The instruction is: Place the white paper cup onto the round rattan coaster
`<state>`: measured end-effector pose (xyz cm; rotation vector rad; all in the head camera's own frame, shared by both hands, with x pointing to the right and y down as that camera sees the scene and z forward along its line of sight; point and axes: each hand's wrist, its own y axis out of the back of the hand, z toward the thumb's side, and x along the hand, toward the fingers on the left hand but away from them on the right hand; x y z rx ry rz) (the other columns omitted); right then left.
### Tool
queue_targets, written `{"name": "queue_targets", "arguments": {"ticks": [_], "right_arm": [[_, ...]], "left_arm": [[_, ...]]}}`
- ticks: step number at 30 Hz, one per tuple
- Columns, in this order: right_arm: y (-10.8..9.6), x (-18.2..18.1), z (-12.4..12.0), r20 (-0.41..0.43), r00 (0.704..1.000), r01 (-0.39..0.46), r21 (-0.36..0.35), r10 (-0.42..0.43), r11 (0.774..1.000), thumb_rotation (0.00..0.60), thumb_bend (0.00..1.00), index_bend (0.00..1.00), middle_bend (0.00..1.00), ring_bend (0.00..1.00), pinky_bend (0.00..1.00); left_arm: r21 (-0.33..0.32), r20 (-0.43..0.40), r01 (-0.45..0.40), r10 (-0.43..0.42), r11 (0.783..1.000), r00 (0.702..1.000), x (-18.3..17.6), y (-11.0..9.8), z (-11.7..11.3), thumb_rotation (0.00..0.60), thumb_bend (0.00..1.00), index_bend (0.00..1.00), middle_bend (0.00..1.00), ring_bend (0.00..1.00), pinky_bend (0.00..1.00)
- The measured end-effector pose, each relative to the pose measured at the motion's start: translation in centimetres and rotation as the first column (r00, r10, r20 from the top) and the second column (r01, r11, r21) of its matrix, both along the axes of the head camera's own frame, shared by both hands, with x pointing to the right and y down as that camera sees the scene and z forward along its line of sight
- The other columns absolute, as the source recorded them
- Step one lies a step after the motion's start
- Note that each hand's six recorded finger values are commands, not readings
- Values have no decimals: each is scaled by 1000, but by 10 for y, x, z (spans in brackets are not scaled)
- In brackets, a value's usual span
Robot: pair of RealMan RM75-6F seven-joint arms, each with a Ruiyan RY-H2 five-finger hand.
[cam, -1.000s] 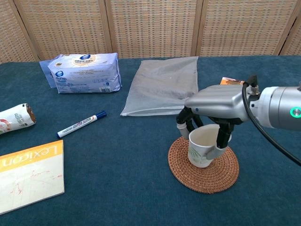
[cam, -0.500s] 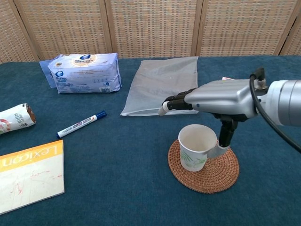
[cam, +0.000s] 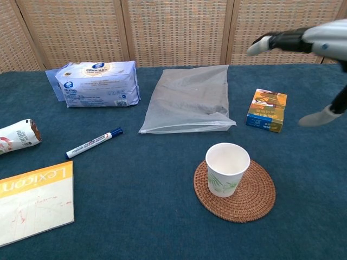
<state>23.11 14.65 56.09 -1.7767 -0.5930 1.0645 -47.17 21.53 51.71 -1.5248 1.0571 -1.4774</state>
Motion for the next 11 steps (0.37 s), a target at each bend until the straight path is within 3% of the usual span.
{"name": "queue_targets", "arguments": {"ticks": [5,11], "right_arm": [[5,71,-17,58,981,-192,101,187,976,600,0,5,0,0,0],[40,137,-15,10,943,-330,136,332,934,600,0,0,0,0,0]], "left_arm": [[12,-1,-3,3,1000,1000,2,3,-4,600,0,0,0,0,0],[16,-1,0,0,1000,1000,2,6,-5,600,0,0,0,0,0]]}}
